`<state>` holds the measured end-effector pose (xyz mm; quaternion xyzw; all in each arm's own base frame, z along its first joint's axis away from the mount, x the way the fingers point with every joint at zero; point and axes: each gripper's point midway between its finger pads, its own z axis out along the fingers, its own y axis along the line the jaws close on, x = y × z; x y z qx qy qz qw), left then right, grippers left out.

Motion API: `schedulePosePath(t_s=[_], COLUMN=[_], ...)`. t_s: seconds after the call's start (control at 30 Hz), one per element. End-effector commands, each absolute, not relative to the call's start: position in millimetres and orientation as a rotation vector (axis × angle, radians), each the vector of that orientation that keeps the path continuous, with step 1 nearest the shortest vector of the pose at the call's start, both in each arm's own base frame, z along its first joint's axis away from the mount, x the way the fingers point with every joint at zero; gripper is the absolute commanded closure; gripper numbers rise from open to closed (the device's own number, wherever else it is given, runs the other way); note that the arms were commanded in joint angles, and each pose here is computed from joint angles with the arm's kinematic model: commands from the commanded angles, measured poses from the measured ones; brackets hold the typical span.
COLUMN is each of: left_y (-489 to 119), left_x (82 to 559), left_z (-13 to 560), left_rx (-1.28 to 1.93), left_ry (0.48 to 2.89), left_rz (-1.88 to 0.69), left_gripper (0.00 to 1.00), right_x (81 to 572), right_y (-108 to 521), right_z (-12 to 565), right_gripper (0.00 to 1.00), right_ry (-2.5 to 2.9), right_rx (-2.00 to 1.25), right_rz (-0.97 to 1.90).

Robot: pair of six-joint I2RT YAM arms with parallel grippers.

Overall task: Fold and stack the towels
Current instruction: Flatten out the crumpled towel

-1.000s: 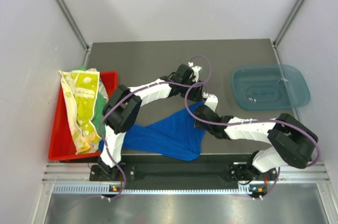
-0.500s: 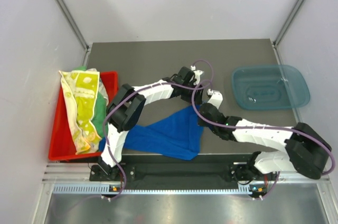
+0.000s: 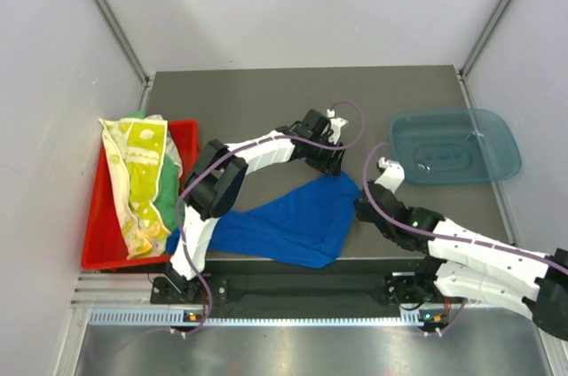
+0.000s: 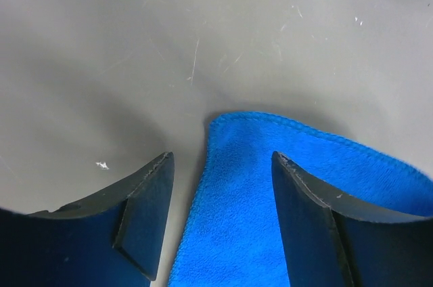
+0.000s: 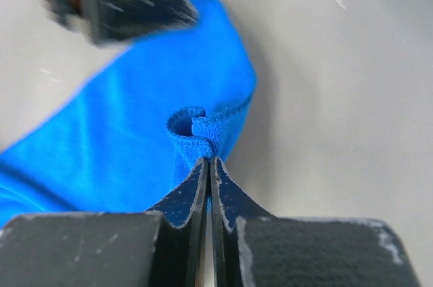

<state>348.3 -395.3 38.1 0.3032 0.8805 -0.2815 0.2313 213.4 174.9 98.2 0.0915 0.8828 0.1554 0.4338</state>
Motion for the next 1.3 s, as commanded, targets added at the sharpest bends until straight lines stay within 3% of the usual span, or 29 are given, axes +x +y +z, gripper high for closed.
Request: schedulePosePath(t_s=[0.0, 0.27, 0.73, 1.03, 1.17, 1.27], left_y=[-397, -395, -418, -412, -405, -401], left_x=[349, 342, 301, 290, 289, 288], left_z=[36, 17, 7, -31, -44, -49], left_rx=[0.919, 1.012, 1.243, 1.334, 1.328, 1.312], left_ry=[2.404, 2.424, 2.372, 2.431, 2.467, 2.491], left_rz=[-0.761, -0.716, -0.885, -0.649, -0.564, -0.539], left_gripper=[0.35, 0.32, 0.27, 0.31, 0.47, 0.78], right_x=[196, 181, 178, 177, 178, 178], right_y=[149, 129, 124, 124, 124, 125], right_z=[81, 62, 45, 44, 45, 45], right_gripper=[1.00, 1.00, 1.00, 0.98, 0.98, 0.98], right_ry=[2.240, 2.269, 2.293, 2.290, 2.284, 2.283], right_rx=[0.280, 0.325, 0.351, 0.356, 0.359, 0.356], right_rz=[0.318, 0.279, 0.242, 0.248, 0.254, 0.253])
